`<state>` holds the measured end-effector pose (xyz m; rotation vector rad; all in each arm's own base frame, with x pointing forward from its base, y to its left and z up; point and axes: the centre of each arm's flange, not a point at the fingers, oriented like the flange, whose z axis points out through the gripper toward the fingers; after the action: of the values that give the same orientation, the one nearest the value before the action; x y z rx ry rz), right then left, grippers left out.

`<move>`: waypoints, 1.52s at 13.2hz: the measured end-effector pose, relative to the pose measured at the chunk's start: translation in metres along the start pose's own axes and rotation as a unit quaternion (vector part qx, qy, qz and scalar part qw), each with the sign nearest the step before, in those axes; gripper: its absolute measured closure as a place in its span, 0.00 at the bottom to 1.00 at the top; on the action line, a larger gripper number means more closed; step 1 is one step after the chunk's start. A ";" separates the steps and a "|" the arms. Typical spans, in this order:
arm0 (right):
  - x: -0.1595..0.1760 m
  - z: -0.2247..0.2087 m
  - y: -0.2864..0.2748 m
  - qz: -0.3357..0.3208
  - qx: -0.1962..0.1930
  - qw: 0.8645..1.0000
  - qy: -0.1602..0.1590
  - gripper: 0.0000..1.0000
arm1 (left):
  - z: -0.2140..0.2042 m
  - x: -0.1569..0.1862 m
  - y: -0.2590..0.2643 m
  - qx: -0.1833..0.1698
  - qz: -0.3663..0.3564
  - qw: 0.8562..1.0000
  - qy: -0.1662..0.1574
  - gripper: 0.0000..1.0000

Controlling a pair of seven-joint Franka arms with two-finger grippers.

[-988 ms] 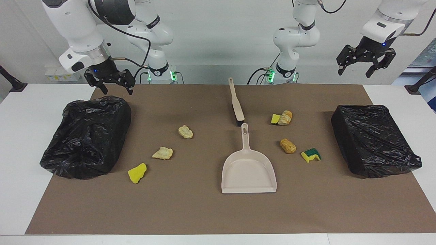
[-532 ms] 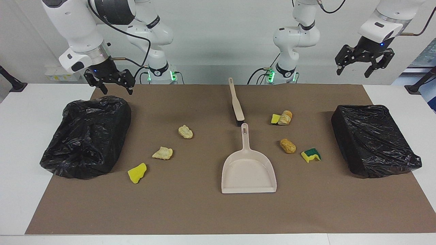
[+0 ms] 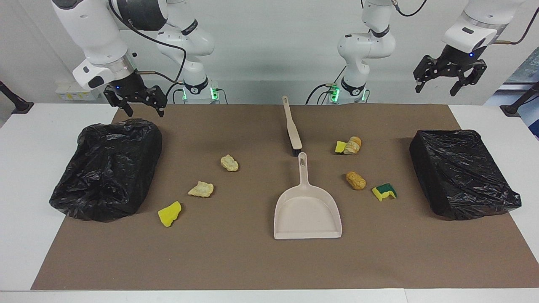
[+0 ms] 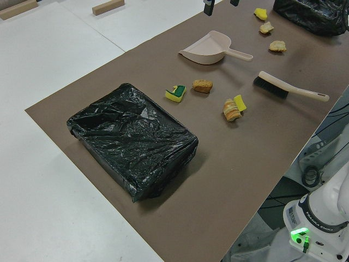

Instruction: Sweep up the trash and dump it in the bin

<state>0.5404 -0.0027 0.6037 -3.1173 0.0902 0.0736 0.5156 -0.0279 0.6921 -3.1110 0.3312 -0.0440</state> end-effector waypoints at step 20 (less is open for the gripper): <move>0.000 0.000 0.000 0.000 0.000 1.000 0.000 0.00 | 0.003 0.004 0.003 0.001 0.003 1.000 0.005 0.00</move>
<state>0.5404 -0.0027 0.6037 -3.1173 0.0902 0.0735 0.5186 -0.0312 0.6892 -3.1094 0.3403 -0.0582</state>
